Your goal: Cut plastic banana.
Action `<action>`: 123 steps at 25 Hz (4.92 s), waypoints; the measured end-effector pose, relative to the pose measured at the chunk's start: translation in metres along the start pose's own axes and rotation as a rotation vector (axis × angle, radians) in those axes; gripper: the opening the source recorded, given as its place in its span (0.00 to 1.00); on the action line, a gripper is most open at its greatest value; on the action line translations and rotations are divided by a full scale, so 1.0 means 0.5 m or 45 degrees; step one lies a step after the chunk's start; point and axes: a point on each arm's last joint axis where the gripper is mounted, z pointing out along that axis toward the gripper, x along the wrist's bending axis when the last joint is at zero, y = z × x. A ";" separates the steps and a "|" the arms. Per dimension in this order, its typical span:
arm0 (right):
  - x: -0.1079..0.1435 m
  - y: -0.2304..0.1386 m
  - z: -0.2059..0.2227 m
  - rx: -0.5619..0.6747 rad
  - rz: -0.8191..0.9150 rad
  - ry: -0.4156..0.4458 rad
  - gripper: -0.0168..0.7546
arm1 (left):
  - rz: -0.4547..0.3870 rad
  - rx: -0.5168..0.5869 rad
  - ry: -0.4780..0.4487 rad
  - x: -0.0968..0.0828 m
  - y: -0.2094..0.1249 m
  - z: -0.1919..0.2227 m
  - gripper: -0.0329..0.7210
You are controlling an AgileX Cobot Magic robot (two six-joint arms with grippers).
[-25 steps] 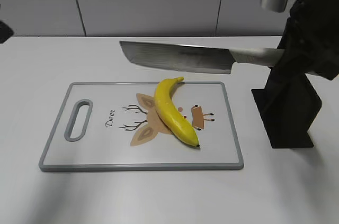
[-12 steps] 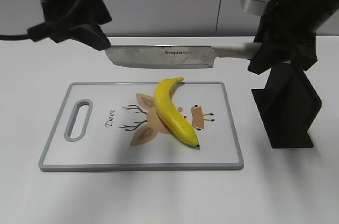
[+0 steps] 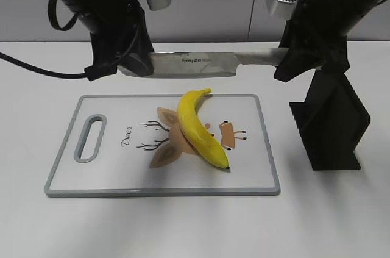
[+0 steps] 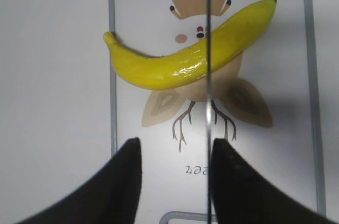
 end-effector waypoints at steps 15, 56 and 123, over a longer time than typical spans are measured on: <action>-0.031 -0.019 0.074 0.023 0.016 0.018 0.25 | -0.022 0.065 -0.077 0.006 -0.027 0.067 0.03; -0.057 -0.103 0.269 0.190 0.062 0.158 0.25 | -0.227 0.054 -0.275 0.000 -0.087 0.269 0.03; -0.031 0.015 -0.106 0.182 0.700 -0.214 0.25 | -1.125 -0.122 0.445 0.021 -0.108 -0.254 0.80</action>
